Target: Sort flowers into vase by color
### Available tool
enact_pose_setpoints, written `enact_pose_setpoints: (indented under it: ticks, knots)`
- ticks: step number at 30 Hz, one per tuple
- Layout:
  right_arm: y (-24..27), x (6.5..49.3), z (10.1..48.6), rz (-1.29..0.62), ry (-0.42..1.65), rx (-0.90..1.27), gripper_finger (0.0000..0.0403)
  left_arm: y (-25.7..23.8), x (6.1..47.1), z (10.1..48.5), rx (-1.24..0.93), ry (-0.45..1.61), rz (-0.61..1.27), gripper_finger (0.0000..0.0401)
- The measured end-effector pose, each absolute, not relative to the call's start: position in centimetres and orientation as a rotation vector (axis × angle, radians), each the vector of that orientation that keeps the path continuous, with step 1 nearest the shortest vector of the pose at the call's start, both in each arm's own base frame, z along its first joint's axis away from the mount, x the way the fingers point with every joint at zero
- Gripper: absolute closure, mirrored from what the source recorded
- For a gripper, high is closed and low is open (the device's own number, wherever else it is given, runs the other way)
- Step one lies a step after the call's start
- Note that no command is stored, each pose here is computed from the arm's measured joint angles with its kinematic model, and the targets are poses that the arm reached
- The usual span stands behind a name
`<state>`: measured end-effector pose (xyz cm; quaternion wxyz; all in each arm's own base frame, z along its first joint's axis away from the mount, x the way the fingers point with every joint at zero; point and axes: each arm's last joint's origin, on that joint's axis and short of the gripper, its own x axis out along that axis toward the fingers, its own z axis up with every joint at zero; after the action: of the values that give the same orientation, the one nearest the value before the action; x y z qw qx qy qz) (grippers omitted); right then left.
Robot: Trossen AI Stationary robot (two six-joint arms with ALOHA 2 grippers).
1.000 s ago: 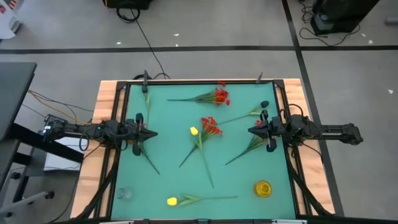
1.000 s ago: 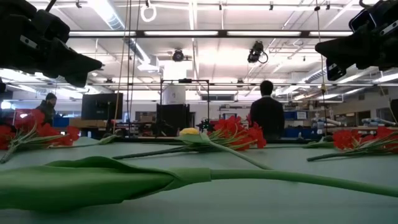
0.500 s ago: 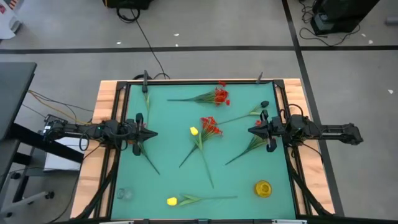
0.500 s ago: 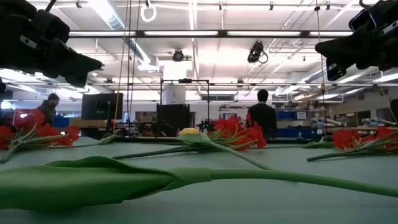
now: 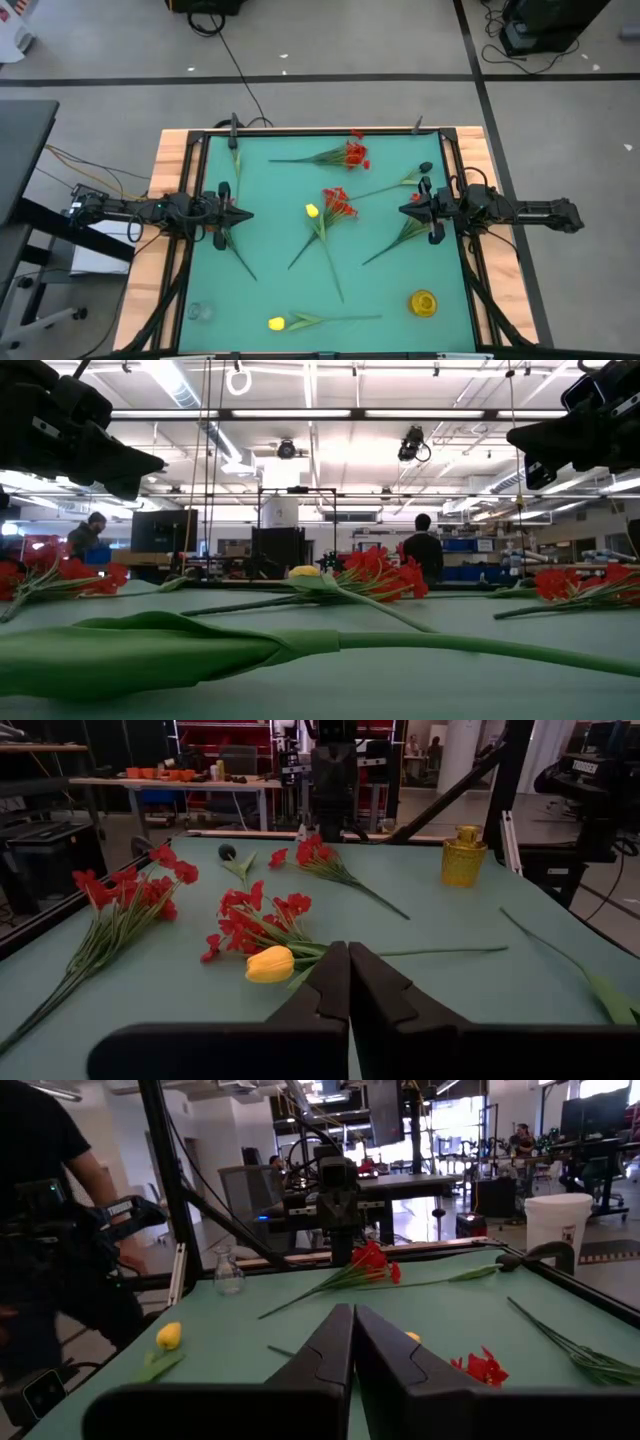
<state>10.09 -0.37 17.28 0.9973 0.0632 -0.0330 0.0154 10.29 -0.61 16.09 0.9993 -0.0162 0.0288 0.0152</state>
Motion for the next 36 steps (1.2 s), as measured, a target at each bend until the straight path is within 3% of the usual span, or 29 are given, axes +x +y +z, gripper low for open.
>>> enact_pose_setpoints:
  ticks: [27,31,36]
  knots:
    - [-0.37,10.09,17.28,0.030,-0.066,0.126,0.0380,-0.60,10.29,16.10,-0.032,0.057,0.033,0.0396]
    - [-0.37,10.10,17.27,0.031,-0.066,0.127,0.0380,-0.08,10.26,16.29,-0.031,0.034,0.205,0.0396]
    - [-0.37,10.10,17.28,0.031,-0.067,0.126,0.0380,-0.07,10.24,16.31,-0.031,0.031,0.213,0.0396]
